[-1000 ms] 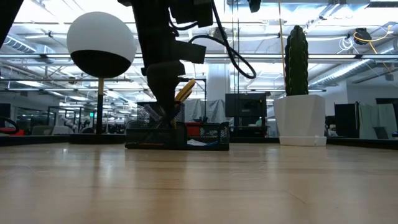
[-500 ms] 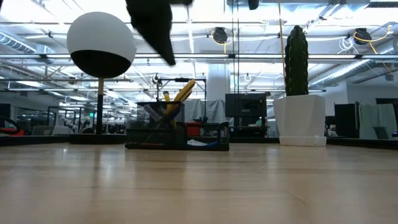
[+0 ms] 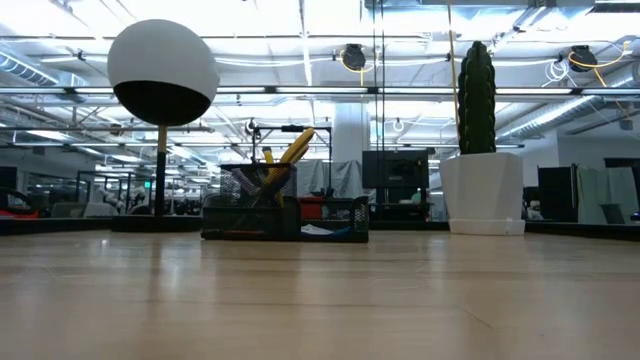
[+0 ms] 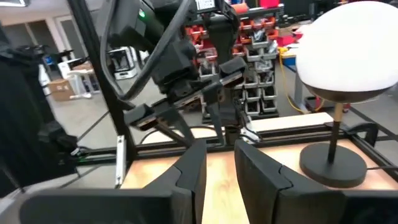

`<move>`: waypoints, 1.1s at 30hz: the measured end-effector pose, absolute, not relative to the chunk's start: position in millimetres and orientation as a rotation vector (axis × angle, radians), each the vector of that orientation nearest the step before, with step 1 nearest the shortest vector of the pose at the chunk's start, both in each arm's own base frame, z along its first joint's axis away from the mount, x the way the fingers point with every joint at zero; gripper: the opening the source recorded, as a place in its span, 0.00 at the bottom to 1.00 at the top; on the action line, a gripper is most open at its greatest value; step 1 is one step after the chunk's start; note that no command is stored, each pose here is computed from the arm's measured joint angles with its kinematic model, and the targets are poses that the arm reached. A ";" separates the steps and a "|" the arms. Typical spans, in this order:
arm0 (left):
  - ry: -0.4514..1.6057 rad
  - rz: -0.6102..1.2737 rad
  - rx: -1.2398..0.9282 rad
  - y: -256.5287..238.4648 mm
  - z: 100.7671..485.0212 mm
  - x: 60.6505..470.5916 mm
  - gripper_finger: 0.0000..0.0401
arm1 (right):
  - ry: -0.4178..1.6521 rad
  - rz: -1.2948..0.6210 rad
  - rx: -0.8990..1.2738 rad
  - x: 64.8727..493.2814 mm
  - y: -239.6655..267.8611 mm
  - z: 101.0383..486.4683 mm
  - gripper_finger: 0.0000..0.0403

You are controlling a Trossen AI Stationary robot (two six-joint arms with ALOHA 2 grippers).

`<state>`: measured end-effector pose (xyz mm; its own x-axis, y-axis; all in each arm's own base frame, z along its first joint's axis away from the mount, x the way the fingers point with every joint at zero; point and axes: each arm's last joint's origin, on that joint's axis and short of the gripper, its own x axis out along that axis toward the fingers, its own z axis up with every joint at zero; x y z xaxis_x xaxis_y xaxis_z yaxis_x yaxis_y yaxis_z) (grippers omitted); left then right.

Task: Pick and place office supplies into organizer
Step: Return to home position

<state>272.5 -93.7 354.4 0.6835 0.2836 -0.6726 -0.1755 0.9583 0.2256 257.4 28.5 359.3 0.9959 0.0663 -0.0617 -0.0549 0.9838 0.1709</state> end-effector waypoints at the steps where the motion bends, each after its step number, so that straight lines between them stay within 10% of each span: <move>1: 0.770 0.272 0.168 -96.2 354.5 271.3 0.38 | 0.070 0.064 0.169 253.6 28.6 361.1 0.19; 33: 0.533 0.012 0.292 -122.0 356.4 282.4 0.38 | -0.035 0.143 0.097 212.5 39.9 370.7 0.19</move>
